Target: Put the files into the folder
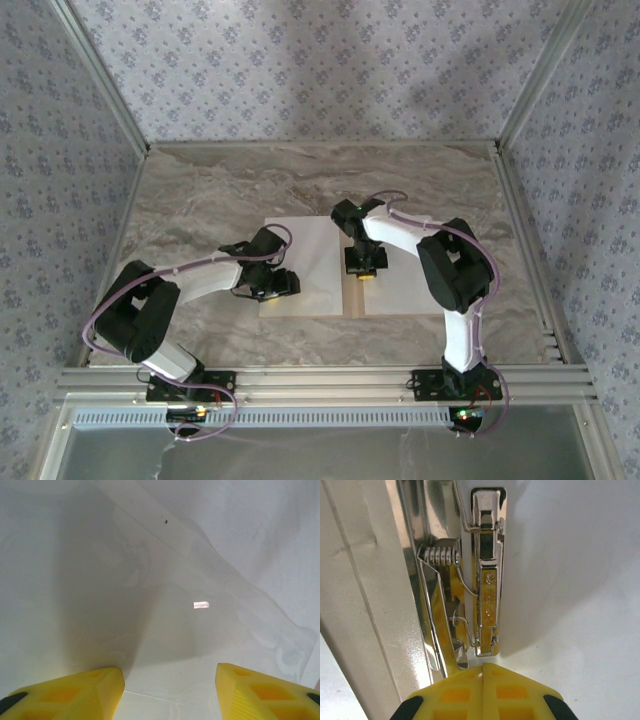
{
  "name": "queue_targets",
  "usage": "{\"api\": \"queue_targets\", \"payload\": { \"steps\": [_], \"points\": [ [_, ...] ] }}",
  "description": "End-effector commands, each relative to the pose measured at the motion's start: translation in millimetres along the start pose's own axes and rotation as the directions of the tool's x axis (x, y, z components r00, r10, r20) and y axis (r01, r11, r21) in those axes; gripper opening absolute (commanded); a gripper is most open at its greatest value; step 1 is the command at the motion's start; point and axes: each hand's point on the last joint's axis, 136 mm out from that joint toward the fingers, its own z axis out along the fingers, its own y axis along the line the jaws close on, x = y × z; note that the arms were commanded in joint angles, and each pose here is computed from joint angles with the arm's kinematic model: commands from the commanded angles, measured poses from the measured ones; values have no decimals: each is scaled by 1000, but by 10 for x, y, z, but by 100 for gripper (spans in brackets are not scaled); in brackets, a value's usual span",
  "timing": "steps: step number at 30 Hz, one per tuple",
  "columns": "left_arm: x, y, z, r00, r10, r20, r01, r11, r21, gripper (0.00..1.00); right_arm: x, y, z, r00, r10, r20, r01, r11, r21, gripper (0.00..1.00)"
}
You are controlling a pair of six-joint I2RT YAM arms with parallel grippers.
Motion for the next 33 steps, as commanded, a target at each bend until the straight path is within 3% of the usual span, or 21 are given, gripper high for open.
{"api": "queue_targets", "payload": {
  "steps": [1, 25, 33],
  "points": [
    [366, 540, 170, 993, -28, -113, 5, 981, -196, 56, -7, 63, -86, 1000, 3, 3, -3, 999, -38, 5],
    [350, 528, 135, 994, -30, -106, 8, 980, -198, 56, -89, -51, -506, 998, 22, 65, -17, 997, -80, 6],
    [325, 486, 97, 994, -25, -103, 5, 982, -191, 56, -136, 65, -956, 989, 32, 143, 2, 973, -231, 9]
  ]
}}
